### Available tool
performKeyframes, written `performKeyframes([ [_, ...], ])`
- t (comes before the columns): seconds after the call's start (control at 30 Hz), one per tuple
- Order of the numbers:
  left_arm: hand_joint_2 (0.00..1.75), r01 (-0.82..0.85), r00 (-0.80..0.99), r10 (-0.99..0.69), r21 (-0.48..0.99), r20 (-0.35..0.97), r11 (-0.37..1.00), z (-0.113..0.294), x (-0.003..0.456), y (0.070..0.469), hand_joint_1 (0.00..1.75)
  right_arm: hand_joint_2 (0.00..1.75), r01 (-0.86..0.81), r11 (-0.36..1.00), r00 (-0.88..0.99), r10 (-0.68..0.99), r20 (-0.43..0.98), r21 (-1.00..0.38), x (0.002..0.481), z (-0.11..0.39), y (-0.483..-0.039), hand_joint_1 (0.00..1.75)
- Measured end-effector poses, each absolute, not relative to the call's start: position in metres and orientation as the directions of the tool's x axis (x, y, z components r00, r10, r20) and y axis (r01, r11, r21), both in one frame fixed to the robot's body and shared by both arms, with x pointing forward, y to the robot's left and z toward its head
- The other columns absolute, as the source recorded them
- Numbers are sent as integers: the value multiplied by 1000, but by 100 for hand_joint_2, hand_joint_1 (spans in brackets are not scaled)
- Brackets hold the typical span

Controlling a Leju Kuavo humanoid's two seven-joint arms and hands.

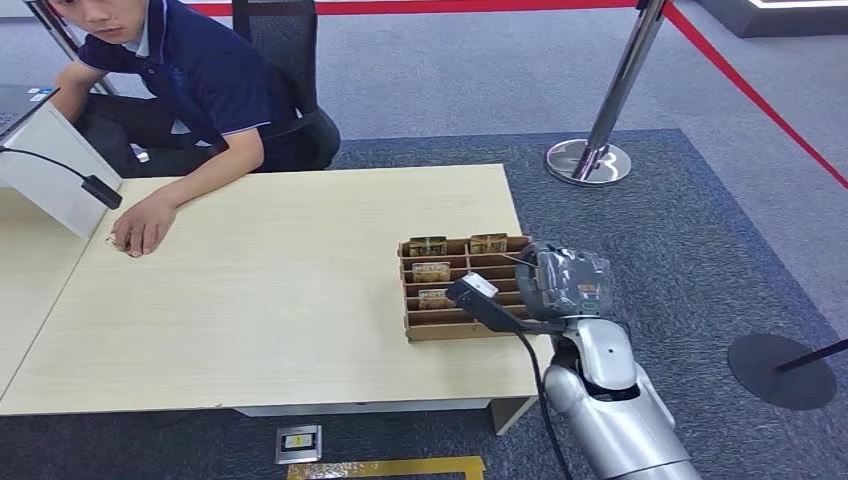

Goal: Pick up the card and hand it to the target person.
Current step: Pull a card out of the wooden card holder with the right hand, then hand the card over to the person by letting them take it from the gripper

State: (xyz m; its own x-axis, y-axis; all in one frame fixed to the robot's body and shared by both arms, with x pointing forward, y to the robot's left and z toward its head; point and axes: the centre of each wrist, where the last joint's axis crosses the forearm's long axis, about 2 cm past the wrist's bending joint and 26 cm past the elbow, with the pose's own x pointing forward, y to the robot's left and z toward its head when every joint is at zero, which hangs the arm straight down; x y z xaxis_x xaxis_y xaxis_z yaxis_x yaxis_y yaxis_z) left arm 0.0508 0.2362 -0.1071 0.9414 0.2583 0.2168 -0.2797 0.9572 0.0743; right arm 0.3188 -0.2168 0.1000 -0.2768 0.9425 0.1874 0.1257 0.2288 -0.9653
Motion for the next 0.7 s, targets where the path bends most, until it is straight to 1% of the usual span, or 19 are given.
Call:
performKeyframes([
  [0.13,0,-285,940,263,75,218,956,-107,51,236,0,175,159,287,-348,912,218,-945,322,124,-215,175],
  [0.27,0,-281,940,258,77,223,957,-107,52,236,0,175,160,337,-439,866,238,-928,330,150,-200,175],
  [0.5,0,-247,944,224,67,241,967,-106,58,235,0,175,137,398,-574,778,255,-907,359,195,-138,175],
  [0.7,0,-224,948,203,63,244,973,-105,61,233,0,175,72,392,-611,744,270,-917,382,223,-79,175],
])
